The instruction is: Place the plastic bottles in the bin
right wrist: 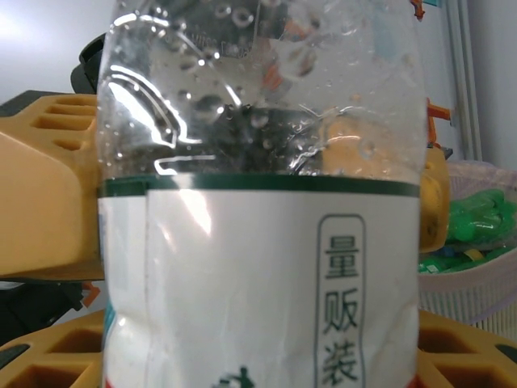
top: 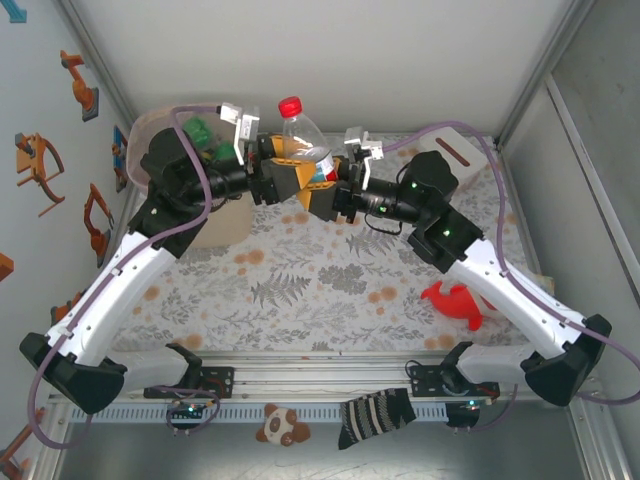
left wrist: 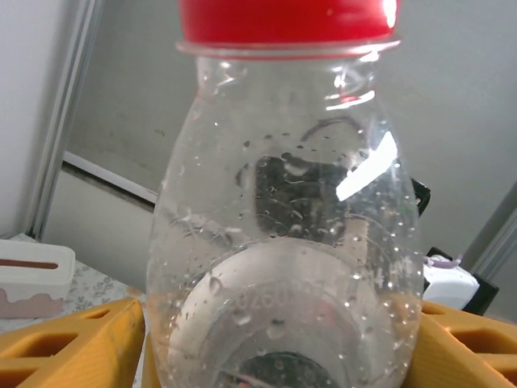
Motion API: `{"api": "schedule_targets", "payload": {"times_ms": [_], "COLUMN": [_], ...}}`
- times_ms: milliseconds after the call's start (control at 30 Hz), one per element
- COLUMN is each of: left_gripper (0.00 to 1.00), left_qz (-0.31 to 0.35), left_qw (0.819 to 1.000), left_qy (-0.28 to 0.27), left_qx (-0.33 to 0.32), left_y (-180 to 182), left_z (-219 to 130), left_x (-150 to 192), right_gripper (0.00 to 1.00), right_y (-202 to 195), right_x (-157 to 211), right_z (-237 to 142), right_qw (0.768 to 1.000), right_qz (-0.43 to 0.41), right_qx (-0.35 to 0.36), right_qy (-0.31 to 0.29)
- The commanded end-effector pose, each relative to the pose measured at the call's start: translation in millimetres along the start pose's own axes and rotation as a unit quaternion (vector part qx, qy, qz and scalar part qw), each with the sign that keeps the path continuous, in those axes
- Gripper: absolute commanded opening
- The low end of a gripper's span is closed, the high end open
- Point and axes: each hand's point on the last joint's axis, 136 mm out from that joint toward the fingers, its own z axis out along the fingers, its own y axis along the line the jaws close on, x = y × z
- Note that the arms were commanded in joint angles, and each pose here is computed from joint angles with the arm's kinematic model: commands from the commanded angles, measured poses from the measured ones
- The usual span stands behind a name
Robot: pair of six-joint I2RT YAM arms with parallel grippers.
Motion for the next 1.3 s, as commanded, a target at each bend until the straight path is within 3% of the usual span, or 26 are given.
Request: {"api": "schedule_targets", "payload": {"times_ms": [0, 400, 533, 667, 867, 1067, 1267], "left_gripper": [0.73, 0.56, 0.55, 0.53, 0.52, 0.52, 0.52], "left_qz": [0.037, 0.034, 0.038, 0.043, 0.034, 0.01, -0.011], "left_qw": [0.998, 0.998, 0.998, 0.999, 0.993, 0.965, 0.903], "left_qy": [-0.017, -0.014, -0.009, 0.0, 0.026, 0.048, 0.093], "left_qx": [0.039, 0.048, 0.044, 0.007, -0.114, -0.257, -0.42], "left_y": [-24, -26, -26, -18, 18, 68, 119], "left_z": [-1, 3, 2, -2, -23, -73, -141], "left_x": [-16, -18, -18, -18, -17, -21, -20], "right_gripper": [0.56, 0.57, 0.69, 0.81, 0.84, 0.84, 0.84], "right_y": [31, 37, 35, 28, 5, -7, -11], "right_x": [-31, -32, -30, -26, -10, 1, 6], "right_z": [-9, -12, -16, -23, -39, -53, -53], "right_qw": [0.998, 0.998, 0.999, 0.999, 0.995, 0.988, 0.986], "right_qz": [-0.029, -0.03, -0.033, -0.035, -0.036, -0.041, -0.043], "right_qx": [-0.037, -0.039, -0.022, 0.011, 0.097, 0.147, 0.156], "right_qy": [-0.041, -0.042, -0.037, -0.031, -0.005, 0.015, 0.027]}}
